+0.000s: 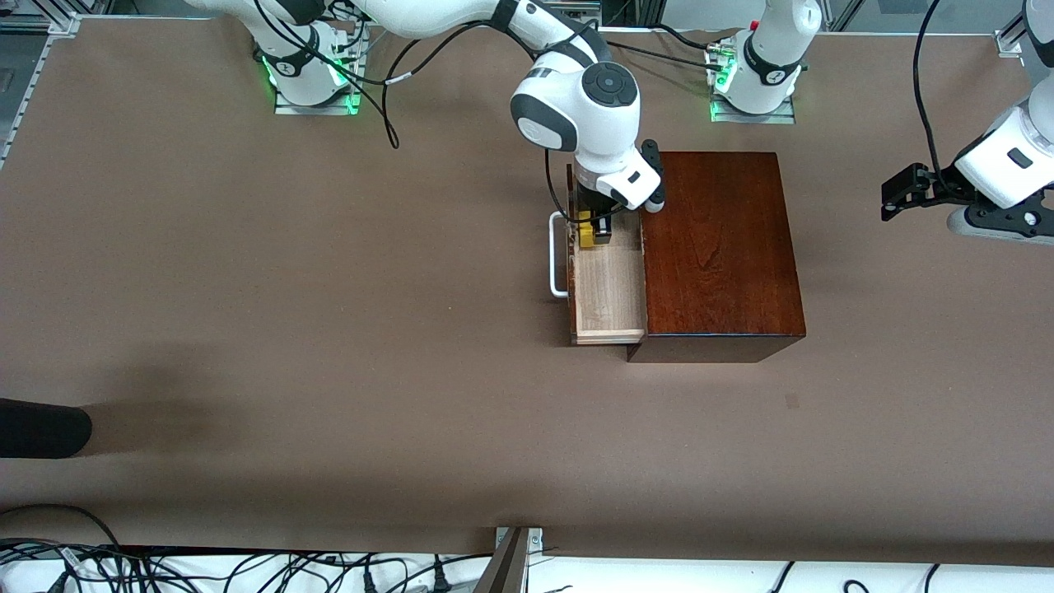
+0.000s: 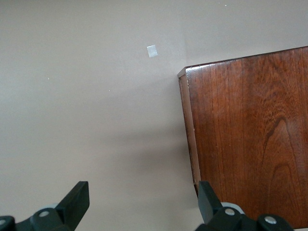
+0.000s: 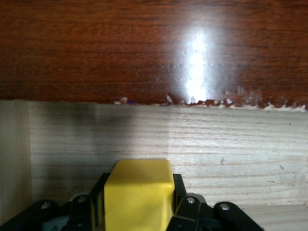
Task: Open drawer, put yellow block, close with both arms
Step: 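Lower the cube into the drawer and open the right gripper, then withdraw the right gripper while the left gripper moves to the drawer front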
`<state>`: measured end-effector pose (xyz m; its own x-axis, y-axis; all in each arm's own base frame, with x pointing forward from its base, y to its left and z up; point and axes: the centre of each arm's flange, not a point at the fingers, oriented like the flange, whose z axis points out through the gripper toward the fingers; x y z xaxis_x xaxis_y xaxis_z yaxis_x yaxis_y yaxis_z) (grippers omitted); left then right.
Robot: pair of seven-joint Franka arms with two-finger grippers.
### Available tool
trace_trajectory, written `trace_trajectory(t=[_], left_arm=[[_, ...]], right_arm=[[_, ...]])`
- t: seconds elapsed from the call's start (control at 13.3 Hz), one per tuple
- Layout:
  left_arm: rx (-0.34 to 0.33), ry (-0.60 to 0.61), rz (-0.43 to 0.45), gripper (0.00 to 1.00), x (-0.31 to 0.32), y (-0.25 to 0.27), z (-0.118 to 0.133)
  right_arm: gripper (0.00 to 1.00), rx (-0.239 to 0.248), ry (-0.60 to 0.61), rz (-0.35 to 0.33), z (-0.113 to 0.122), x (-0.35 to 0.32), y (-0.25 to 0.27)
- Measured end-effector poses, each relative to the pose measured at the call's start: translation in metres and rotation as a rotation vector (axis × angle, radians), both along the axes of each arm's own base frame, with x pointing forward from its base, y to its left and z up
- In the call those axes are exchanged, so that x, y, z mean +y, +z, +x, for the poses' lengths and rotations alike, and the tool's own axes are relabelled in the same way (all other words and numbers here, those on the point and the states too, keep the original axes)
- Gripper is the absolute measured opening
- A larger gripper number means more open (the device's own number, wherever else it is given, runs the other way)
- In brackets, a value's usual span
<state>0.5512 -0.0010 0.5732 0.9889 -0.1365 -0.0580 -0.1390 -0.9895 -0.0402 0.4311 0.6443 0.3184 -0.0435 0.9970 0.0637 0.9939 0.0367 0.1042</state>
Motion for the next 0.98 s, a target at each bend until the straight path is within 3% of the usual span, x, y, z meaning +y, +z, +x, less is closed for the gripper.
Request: trace_trajectory(t=[0.3,0.53,0.98], left_arm=[[0.000,0.000,0.000,1.00,0.000,0.000,0.000],[-0.001,0.000,0.000,1.00,0.000,0.000,0.000],[-0.001,-0.013,0.000,1.00,-0.007,0.001,0.000]], right_arm=[[1.00,-0.023,-0.012,0.024,0.009,-0.001,0.018],[1.00,-0.093,-0.044,0.093,0.026,-0.013,0.092],[1.00,-0.109,-0.302,0.235,0.143,-0.175,0.240]])
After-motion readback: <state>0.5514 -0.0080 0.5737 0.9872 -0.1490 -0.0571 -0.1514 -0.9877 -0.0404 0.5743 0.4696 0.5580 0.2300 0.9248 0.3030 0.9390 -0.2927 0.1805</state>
